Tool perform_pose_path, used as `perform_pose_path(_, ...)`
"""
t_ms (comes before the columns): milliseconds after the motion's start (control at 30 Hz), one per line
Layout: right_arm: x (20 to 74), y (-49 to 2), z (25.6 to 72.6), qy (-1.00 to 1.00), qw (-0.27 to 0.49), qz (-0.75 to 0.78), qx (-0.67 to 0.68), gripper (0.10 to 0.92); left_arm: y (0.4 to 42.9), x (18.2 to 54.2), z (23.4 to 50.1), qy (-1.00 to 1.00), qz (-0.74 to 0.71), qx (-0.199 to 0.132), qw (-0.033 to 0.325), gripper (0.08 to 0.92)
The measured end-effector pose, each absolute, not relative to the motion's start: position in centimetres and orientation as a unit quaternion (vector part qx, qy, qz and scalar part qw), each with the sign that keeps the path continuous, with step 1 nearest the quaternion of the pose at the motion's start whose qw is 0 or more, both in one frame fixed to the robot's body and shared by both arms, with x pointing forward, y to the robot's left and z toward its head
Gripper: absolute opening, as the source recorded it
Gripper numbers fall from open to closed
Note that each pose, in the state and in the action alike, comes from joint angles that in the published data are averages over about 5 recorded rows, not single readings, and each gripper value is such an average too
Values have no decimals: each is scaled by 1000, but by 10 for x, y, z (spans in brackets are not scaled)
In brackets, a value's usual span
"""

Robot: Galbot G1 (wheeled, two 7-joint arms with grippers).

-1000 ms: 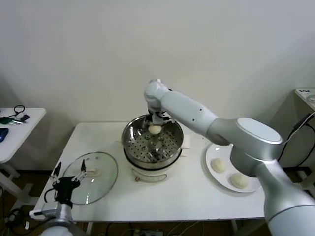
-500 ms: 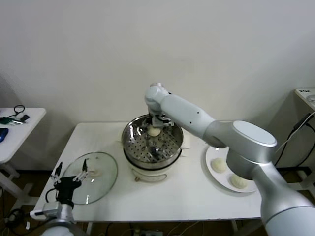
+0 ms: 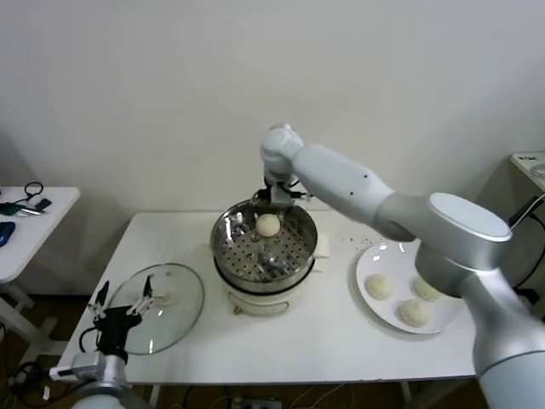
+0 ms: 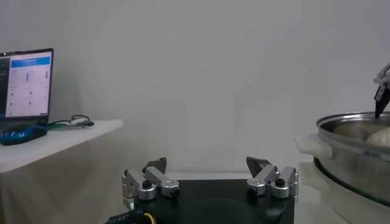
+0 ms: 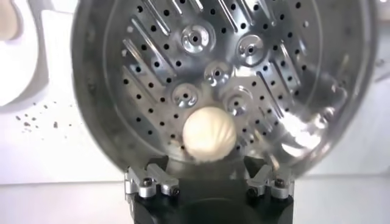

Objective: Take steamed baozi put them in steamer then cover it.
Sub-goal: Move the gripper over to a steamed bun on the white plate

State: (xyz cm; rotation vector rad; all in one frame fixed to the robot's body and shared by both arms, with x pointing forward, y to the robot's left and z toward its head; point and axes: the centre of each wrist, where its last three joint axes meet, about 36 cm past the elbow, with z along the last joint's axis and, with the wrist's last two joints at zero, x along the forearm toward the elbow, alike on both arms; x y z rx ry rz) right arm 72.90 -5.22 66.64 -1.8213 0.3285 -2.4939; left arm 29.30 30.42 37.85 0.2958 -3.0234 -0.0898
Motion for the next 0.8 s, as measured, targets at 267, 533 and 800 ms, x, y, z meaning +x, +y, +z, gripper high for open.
perform_pose_path(267, 729, -145, 688, 272, -76, -751, -597, 823, 300, 289, 381, -995, -24, 87, 52, 823)
perform_pose_path(533, 716, -240, 667, 426, -200, -653, -594, 823, 295, 289, 381, -995, -18, 82, 51, 823)
perform_pose_path(800, 695, -317, 610, 507, -315, -561, -574, 823, 295, 286, 380, -995, -17, 81, 55, 823)
